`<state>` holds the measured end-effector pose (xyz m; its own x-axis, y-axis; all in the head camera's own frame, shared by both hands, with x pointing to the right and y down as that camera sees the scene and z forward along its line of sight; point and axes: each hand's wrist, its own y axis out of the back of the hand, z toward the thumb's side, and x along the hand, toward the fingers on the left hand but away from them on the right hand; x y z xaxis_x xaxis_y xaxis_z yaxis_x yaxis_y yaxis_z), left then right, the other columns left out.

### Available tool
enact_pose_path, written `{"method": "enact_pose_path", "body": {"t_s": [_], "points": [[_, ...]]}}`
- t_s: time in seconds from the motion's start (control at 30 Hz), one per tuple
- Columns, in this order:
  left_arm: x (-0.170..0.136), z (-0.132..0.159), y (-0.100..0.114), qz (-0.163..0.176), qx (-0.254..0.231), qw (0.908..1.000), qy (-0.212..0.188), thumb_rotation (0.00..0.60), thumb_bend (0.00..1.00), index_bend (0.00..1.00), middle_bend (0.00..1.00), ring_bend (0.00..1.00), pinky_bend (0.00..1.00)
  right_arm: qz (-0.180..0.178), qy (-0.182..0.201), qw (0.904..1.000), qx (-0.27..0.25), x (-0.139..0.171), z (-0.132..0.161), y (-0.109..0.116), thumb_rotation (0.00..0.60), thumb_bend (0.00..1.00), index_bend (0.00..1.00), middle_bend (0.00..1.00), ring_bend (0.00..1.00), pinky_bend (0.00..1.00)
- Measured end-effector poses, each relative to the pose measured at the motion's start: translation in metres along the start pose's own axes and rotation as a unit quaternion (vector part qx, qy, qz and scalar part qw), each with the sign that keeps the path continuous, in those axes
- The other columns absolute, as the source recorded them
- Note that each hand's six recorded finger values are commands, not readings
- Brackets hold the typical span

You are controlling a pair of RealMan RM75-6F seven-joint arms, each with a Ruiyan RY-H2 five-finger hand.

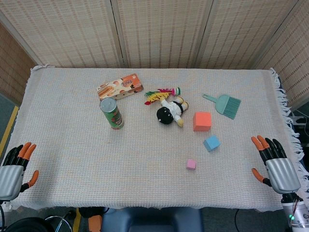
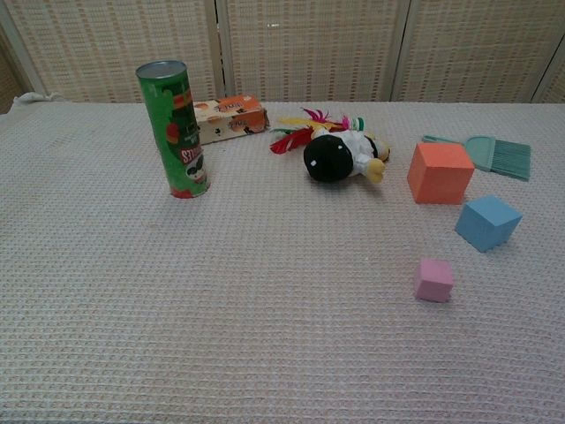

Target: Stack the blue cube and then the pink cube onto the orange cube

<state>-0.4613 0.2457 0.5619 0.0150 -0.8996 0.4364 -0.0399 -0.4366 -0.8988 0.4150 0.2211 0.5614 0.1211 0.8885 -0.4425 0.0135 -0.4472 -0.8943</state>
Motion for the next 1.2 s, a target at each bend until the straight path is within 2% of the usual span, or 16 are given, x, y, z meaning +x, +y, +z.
{"method": "enact_pose_path", "body": {"t_s": [0.23, 0.43, 0.6, 0.7, 0.77, 0.97, 1.2], "points": [[0.000, 0.003, -0.001, -0.005, -0.003, 1.0000, -0.003, 0.600, 0.41, 0.00, 0.00, 0.00, 0.08, 0.017, 0.006, 0.9998, 0.006, -0.006, 0.003, -0.009, 0.600, 0.18, 0.00, 0.00, 0.00, 0.00], [0.002, 0.002, 0.000, -0.005, -0.009, 0.9999, -0.004, 0.600, 0.41, 0.00, 0.00, 0.00, 0.08, 0.055, 0.047, 0.9968, 0.031, -0.041, 0.023, -0.023, 0.600, 0.18, 0.00, 0.00, 0.00, 0.00], [0.000, 0.003, 0.000, -0.007, -0.011, 0.9999, -0.007, 0.600, 0.41, 0.00, 0.00, 0.00, 0.08, 0.111, 0.093, 0.9867, 0.073, -0.080, 0.051, -0.045, 0.600, 0.18, 0.01, 0.00, 0.00, 0.00], [0.000, 0.003, -0.001, -0.010, -0.012, 0.9999, -0.008, 0.600, 0.41, 0.00, 0.00, 0.00, 0.08, 0.128, 0.113, 0.9800, 0.102, -0.105, 0.068, -0.053, 0.600, 0.18, 0.07, 0.00, 0.00, 0.00], [0.001, 0.003, -0.002, -0.012, -0.012, 0.9998, -0.009, 0.600, 0.41, 0.00, 0.00, 0.00, 0.08, 0.134, 0.114, 0.9783, 0.109, -0.119, 0.076, -0.057, 0.600, 0.18, 0.13, 0.00, 0.00, 0.00], [0.001, 0.003, -0.003, -0.017, -0.014, 0.9997, -0.012, 0.600, 0.41, 0.00, 0.00, 0.00, 0.08, 0.140, 0.113, 0.9751, 0.129, -0.144, 0.090, -0.065, 0.600, 0.18, 0.22, 0.00, 0.00, 0.00], [0.002, 0.002, -0.003, -0.018, -0.016, 0.9997, -0.009, 0.600, 0.41, 0.00, 0.00, 0.00, 0.08, 0.146, 0.109, 0.9718, 0.150, -0.145, 0.089, -0.069, 0.600, 0.18, 0.22, 0.00, 0.00, 0.00]]}}
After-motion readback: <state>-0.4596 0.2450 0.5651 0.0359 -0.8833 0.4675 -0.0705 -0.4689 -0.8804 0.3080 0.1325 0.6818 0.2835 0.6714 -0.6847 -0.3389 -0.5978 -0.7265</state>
